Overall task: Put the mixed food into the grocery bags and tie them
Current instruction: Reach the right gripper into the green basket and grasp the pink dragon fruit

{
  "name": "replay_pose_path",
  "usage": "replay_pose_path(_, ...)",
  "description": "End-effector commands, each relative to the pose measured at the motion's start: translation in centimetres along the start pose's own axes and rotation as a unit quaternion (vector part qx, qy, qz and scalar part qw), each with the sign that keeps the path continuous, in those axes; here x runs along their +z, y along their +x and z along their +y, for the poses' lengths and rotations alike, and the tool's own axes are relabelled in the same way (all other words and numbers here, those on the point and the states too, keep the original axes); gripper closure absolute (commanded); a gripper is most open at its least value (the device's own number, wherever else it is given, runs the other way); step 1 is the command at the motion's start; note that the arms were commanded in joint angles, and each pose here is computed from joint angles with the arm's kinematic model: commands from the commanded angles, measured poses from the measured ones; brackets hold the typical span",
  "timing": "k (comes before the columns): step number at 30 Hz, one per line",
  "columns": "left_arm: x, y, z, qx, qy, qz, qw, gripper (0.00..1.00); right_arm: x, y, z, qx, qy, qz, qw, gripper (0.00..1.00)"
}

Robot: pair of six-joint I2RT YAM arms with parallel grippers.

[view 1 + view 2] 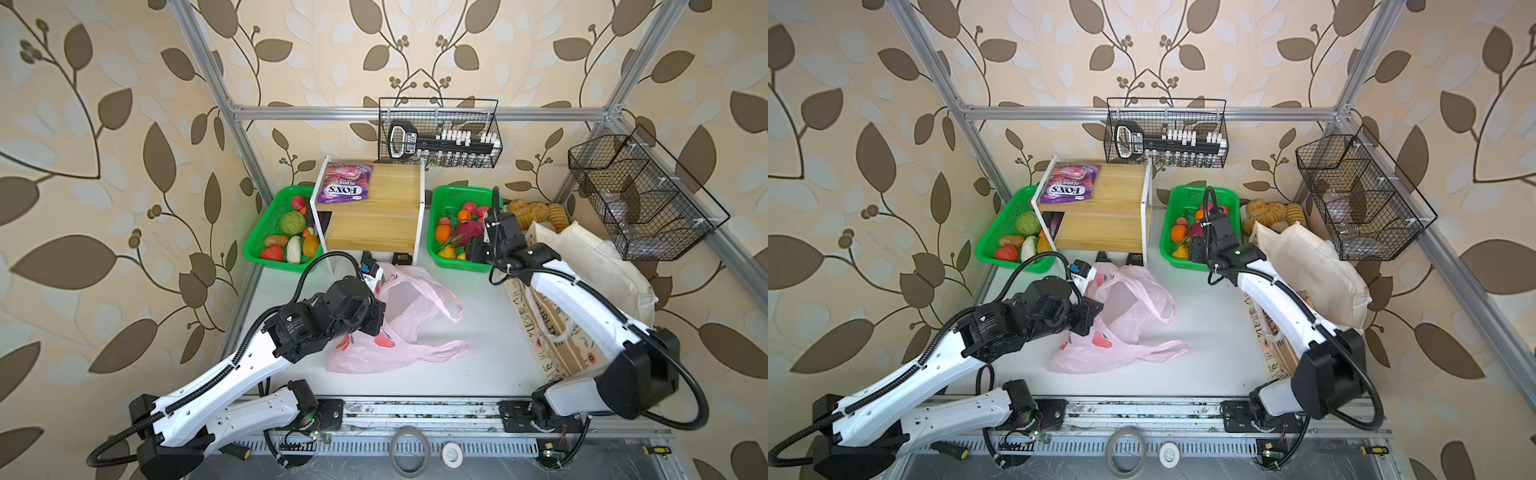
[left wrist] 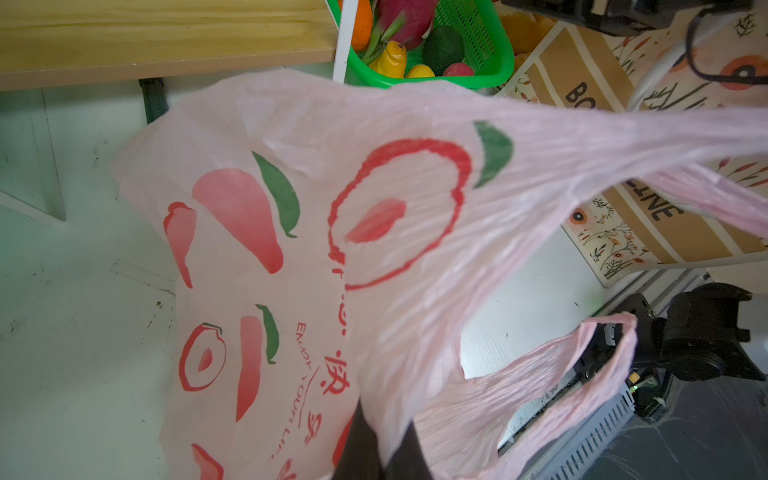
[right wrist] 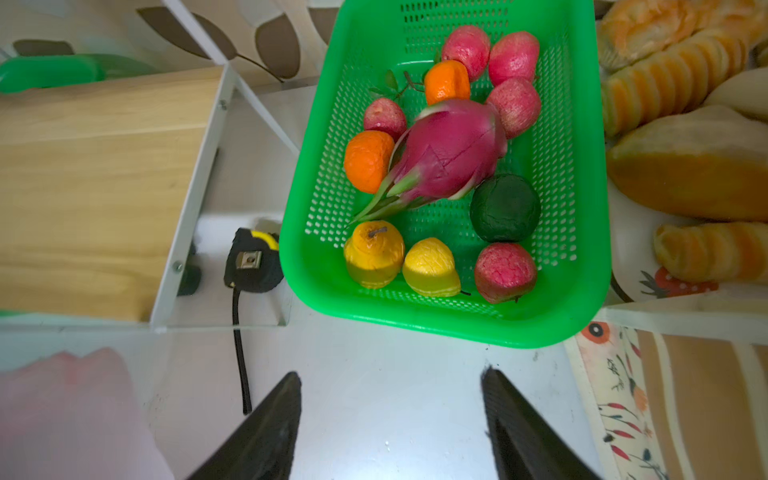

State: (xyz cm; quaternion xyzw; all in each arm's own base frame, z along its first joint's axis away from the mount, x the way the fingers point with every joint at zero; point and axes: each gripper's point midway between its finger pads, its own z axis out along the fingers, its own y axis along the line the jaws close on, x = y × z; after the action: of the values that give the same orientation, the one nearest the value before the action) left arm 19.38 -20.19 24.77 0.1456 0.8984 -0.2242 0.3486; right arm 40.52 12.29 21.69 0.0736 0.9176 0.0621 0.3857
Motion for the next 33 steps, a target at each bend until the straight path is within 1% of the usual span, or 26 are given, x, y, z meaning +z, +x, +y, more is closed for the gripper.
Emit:
replay_pose_path(1,0.0,-0.4,0.1,0.001,-0.002,0.0,1.0,1.0,1.9,-1.9,0.1,0.06,0.022,-0.018,0.998,0.28)
replay_pose_path(3,0.0,-0.6,-0.1,0.0,0.001,0.0,1.0,1.0,3.7,-2.3,0.2,0.095,0.027,-0.027,0.995,0.26)
replay_pose_path(4,0.0,-0.7,-0.1,-0.002,0.002,0.0,1.0,1.0,4.6,-2.3,-0.1,0.118,0.041,-0.028,0.992,0.26)
replay_pose_path(9,0.2,-0.8,-0.3,-0.009,0.006,0.0,1.0,1.0,8.4,-3.0,-1.7,0.19,0.082,-0.05,0.977,0.23)
replay_pose_path(10,0.2,-0.9,-0.4,-0.01,0.007,0.0,1.0,1.0,9.1,-3.2,-1.9,0.199,0.086,-0.047,0.975,0.2)
replay_pose_path(13,0.3,-1.1,-0.6,-0.011,0.01,0.0,1.0,1.0,10.8,-3.4,-2.3,0.22,0.092,-0.036,0.971,0.16)
replay_pose_path(16,0.5,-1.3,-0.8,-0.013,0.015,0.002,1.0,1.0,12.7,-3.3,-2.8,0.228,0.11,-0.031,0.967,0.13)
replay_pose_path(18,0.7,-1.4,-1.0,-0.013,0.019,0.005,1.0,1.0,13.7,-3.4,-2.6,0.228,0.113,-0.026,0.967,0.12)
replay_pose_path(21,0.8,-1.5,-1.2,-0.015,0.022,0.008,1.0,1.0,15.4,-3.1,-2.7,0.242,0.125,-0.024,0.962,0.12)
replay_pose_path(26,0.7,-1.7,-1.0,-0.017,0.017,0.006,1.0,1.0,18.2,-2.0,-3.7,0.246,0.182,0.004,0.952,0.11)
replay_pose_path(28,0.6,-1.8,-0.8,-0.019,0.014,0.005,1.0,1.0,19.6,-1.3,-3.5,0.241,0.181,0.016,0.953,0.11)
replay_pose_path(31,0.6,-1.9,-0.7,-0.02,0.013,0.004,1.0,1.0,20.6,-0.1,-3.8,0.243,0.188,0.029,0.951,0.11)
replay_pose_path(33,0.6,-2.0,-0.7,-0.021,0.011,0.004,1.0,1.0,21.3,0.6,-3.7,0.244,0.181,0.037,0.952,0.11)
